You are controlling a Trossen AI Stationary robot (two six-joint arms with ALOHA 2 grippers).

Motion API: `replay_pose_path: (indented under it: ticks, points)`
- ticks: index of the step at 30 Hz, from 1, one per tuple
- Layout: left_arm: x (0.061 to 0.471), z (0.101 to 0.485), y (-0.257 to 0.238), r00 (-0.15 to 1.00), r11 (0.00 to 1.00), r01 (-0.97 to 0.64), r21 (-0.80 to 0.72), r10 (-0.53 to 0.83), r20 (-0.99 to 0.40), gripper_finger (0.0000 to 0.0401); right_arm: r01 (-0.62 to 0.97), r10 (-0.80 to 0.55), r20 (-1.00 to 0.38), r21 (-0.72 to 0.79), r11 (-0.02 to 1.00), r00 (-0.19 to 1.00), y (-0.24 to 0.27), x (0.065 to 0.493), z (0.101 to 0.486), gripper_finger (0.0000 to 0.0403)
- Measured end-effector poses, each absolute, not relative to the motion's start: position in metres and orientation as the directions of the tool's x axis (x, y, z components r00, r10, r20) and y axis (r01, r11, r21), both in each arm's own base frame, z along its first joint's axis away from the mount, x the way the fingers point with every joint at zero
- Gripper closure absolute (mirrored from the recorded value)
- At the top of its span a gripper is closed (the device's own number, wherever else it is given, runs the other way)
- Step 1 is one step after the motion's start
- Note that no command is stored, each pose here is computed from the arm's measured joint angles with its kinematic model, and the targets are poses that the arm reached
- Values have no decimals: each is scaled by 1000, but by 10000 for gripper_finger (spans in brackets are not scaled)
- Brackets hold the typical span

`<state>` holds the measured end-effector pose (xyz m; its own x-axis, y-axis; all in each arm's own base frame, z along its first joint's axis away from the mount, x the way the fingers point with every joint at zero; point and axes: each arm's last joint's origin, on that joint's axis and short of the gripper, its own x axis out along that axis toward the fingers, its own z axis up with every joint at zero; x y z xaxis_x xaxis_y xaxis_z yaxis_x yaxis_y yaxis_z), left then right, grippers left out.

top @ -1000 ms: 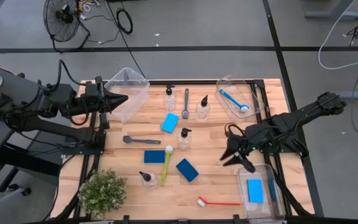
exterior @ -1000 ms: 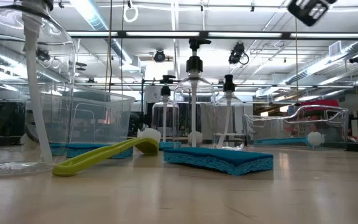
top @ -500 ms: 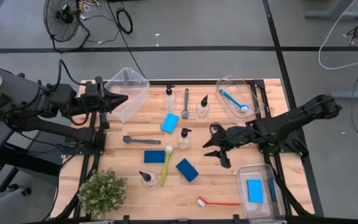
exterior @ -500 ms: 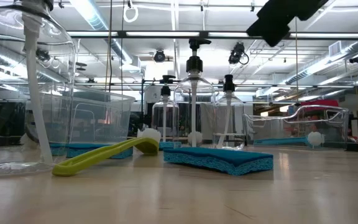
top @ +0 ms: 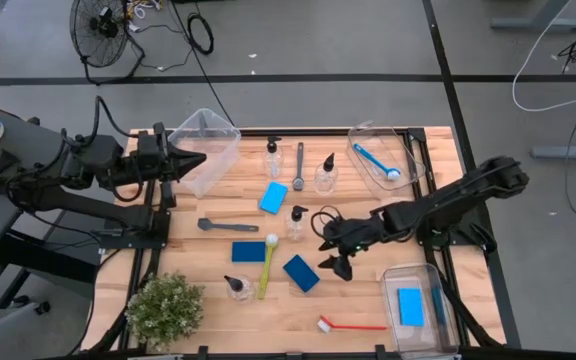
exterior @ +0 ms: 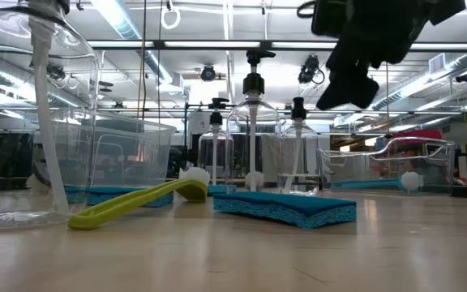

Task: Pick & Place Kitchen Sink Supplies
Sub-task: Put the blue sponge into the bottom transparent bin

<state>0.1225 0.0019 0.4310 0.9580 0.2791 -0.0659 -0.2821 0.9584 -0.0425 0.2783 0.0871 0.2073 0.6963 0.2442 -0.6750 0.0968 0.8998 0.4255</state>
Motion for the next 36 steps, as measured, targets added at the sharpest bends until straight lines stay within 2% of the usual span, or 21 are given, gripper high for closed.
replay_pose_path:
  ticks: [6, 11, 17, 25, 36]
  points:
    - [122, 431, 2, 958, 958, -282, -42, 279, -66, 385, 202, 240, -671, 511, 836, 702, 90, 289, 194, 135]
    - [122, 431, 2, 958, 958, -283, -41, 279, -69, 385, 217, 240, -646, 544, 811, 725, 93, 298, 187, 136]
    - [123, 430, 2, 958, 959, -282, -39, 279, -74, 385, 257, 181, -676, 494, 831, 715, 96, 303, 170, 144]
    - [123, 430, 2, 957, 958, -283, -38, 279, -75, 385, 200, 145, -640, 435, 878, 755, 105, 316, 149, 153]
    - [123, 429, 2, 957, 959, -282, -36, 279, -82, 385, 208, 46, -650, 308, 928, 758, 105, 324, 124, 154]
